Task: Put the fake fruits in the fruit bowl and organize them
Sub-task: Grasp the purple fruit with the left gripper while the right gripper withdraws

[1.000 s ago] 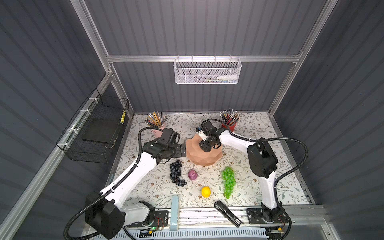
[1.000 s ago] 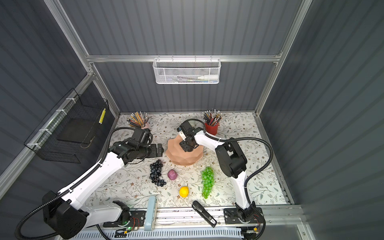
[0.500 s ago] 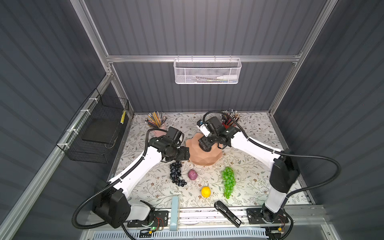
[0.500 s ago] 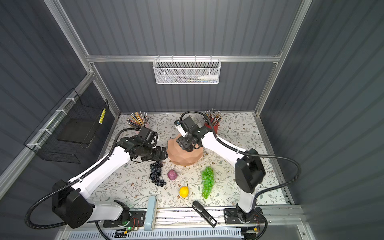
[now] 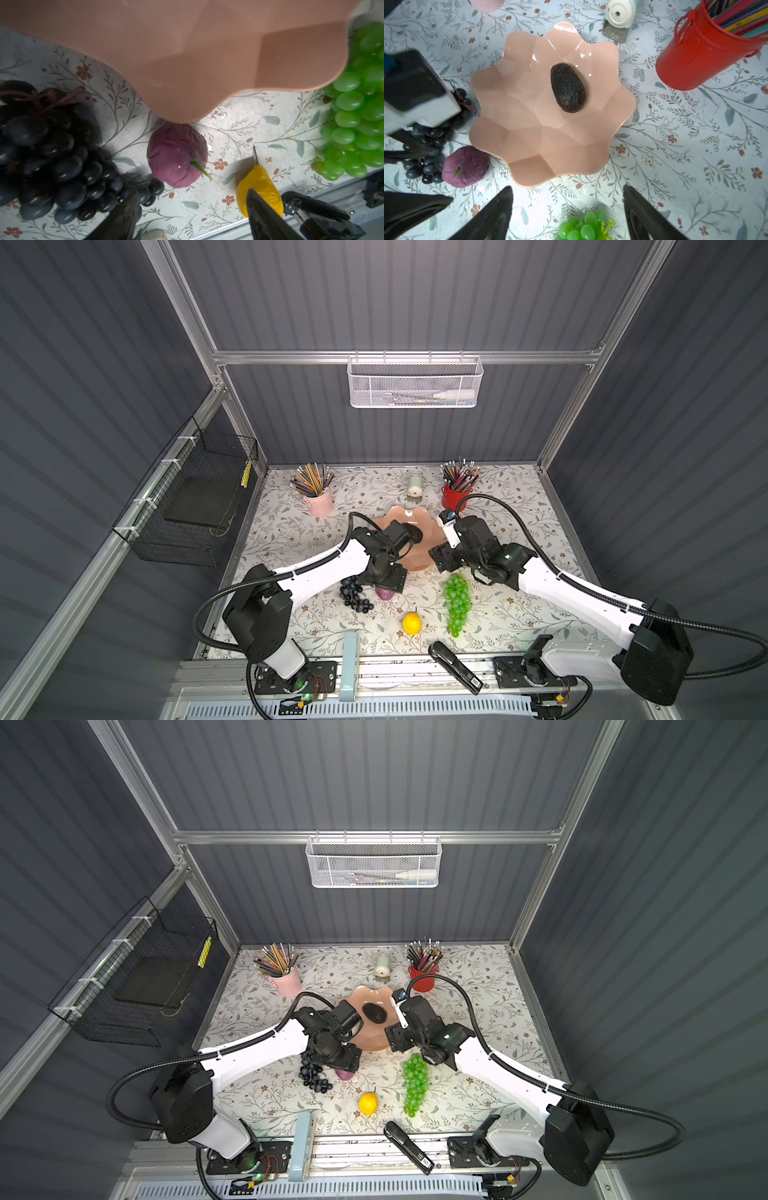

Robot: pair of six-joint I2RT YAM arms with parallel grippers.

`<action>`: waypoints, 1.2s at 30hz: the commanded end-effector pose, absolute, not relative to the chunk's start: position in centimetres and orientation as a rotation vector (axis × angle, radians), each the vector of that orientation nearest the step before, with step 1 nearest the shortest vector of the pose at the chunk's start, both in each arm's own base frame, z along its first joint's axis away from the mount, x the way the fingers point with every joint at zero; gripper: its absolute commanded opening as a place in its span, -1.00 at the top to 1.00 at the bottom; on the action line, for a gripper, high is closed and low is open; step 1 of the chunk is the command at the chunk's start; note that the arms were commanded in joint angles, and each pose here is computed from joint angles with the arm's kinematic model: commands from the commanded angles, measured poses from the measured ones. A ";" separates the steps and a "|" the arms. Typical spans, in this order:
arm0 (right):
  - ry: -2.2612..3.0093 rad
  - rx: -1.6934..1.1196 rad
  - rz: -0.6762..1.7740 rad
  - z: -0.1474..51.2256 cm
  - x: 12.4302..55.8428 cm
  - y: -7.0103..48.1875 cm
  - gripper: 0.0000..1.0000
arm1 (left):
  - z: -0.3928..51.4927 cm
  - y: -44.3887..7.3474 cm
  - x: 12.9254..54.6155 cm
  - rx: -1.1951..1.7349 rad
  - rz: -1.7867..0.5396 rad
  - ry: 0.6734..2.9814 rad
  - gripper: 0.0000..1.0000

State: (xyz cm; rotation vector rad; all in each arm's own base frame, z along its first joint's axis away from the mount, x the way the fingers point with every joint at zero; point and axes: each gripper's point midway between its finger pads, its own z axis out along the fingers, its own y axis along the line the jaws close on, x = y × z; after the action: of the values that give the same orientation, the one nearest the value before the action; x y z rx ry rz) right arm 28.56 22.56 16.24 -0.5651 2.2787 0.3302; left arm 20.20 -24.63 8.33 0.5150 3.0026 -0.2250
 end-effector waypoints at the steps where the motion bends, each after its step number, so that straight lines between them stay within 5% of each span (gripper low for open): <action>1: 2.223 -0.504 0.376 17.6 29.6 23.3 -0.67 | 6.8 -24.0 20.2 0.485 -0.138 3.019 -0.62; 6: 2.233 -0.516 0.409 17.0 29.8 24.2 -0.67 | 5.1 -24.4 20.4 0.493 -0.128 3.035 -0.60; 21: 2.261 -0.510 0.438 15.3 29.5 24.7 -0.66 | 3.1 -24.3 20.6 0.474 -0.105 3.037 -0.09; 36: 2.266 -0.568 0.439 15.2 28.7 25.4 -0.65 | 8.0 -24.0 20.3 0.456 -0.231 2.940 0.18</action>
State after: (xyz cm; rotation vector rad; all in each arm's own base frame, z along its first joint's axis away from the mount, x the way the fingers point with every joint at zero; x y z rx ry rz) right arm 29.21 25.22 14.86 -0.5420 2.2696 0.4243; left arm 20.60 -24.25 5.89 0.4726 2.9657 -0.1969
